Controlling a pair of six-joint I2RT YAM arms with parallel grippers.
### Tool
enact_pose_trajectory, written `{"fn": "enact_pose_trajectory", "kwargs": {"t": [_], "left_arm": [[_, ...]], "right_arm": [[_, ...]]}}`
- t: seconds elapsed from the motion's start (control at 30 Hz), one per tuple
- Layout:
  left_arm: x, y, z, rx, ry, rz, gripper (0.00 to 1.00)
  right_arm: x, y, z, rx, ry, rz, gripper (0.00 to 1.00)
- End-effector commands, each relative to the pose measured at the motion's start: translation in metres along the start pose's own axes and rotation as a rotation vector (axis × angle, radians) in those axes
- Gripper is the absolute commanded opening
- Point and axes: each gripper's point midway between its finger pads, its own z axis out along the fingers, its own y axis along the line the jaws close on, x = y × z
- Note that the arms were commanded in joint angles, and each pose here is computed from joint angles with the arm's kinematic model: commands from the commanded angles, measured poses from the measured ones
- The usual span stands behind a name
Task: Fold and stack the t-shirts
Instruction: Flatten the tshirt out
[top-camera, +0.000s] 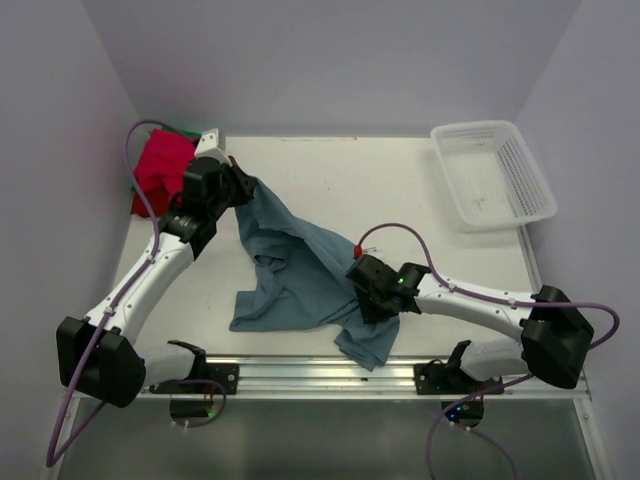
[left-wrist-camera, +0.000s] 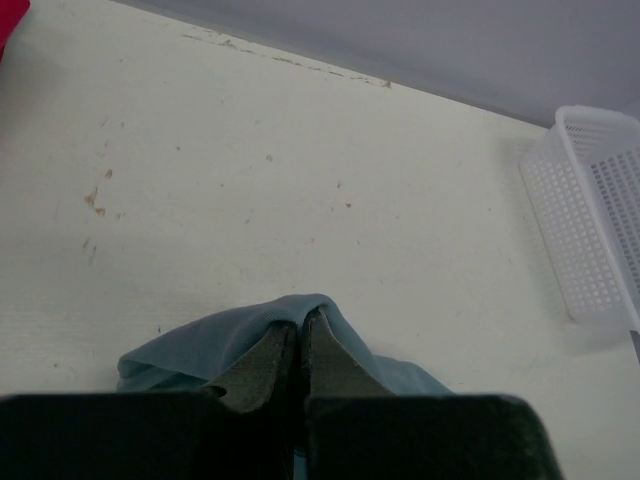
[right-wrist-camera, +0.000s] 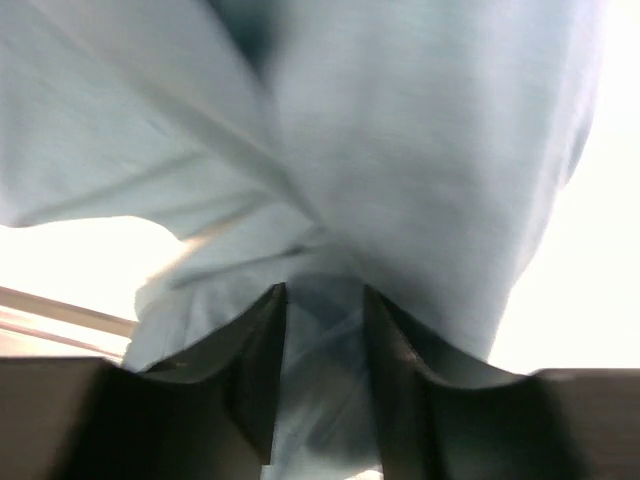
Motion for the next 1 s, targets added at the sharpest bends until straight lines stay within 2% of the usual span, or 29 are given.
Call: {"fn": "enact_pose_trajectory", "kwargs": {"t": [0.0, 0.1, 0.2, 0.4, 0.47, 0.63, 0.73, 0.87, 0.97], "left_arm": [[-0.015, 0.0, -0.001, 0.011, -0.049, -0.019, 0.0], [-0.015, 0.0, -0.001, 0.014, -0.047, -0.02, 0.0], [-0.017, 0.001, -0.002, 0.011, -0.051, -0.017, 0.0], [-0.017, 0.004, -0.004, 0.003, -0.051, -0.018, 0.0], [-0.019, 0.005, -0.005, 0.002, -0.055, -0.015, 0.0], [-0.022, 0.007, -0.009, -0.01, -0.063, -0.007, 0.0], [-0.024, 0.009, -0.014, -0.015, -0.067, -0.001, 0.0], [-0.022, 0.013, -0.022, -0.027, -0.064, 0.012, 0.0], [-0.025, 0.014, -0.028, -0.032, -0.074, 0.012, 0.0]], "right_arm": [[0.025, -0.017, 0.0, 0.045, 0.053, 0.027, 0.37], [0.04, -0.022, 0.006, 0.048, 0.086, 0.039, 0.27], [0.056, -0.029, 0.01, 0.052, 0.108, 0.052, 0.01], [0.069, -0.058, -0.002, 0.134, 0.075, 0.101, 0.0], [0.066, -0.054, -0.014, 0.104, 0.033, 0.119, 0.0], [0.061, -0.078, -0.048, 0.216, -0.041, 0.176, 0.0], [0.038, -0.097, -0.072, 0.29, -0.174, 0.273, 0.0], [0.017, -0.093, -0.084, 0.267, -0.269, 0.346, 0.0], [-0.003, -0.083, -0.09, 0.255, -0.31, 0.317, 0.0]]}}
